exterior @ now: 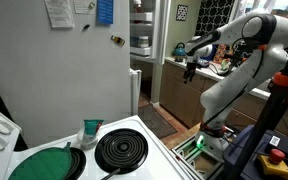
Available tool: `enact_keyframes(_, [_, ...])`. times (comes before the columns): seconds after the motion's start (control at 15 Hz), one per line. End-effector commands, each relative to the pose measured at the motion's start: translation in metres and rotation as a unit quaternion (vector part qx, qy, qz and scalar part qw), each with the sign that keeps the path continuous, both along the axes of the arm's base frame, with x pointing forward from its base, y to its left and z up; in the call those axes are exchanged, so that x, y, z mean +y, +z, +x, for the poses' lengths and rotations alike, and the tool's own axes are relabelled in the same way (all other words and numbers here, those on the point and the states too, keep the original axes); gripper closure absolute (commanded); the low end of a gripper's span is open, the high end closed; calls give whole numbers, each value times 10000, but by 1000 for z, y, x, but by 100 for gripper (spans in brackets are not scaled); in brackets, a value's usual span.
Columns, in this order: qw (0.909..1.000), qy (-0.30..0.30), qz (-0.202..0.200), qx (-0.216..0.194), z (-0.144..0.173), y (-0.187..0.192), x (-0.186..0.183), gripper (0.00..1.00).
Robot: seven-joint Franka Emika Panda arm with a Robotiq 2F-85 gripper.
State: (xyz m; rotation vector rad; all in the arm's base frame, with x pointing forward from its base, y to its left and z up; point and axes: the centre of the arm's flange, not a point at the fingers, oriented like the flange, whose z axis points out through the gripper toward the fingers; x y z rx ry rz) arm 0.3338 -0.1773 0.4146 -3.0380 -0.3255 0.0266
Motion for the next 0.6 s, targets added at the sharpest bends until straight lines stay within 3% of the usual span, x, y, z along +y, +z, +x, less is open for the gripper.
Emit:
enact_keyframes(0.0, [10000,0,0,0,0,0,0,0])
enact_keyframes(0.33, [10000,-1,0,0,0,0,0,0])
enact_keyframes(0.53, [9996,239,-91,-118,5,36,28,0])
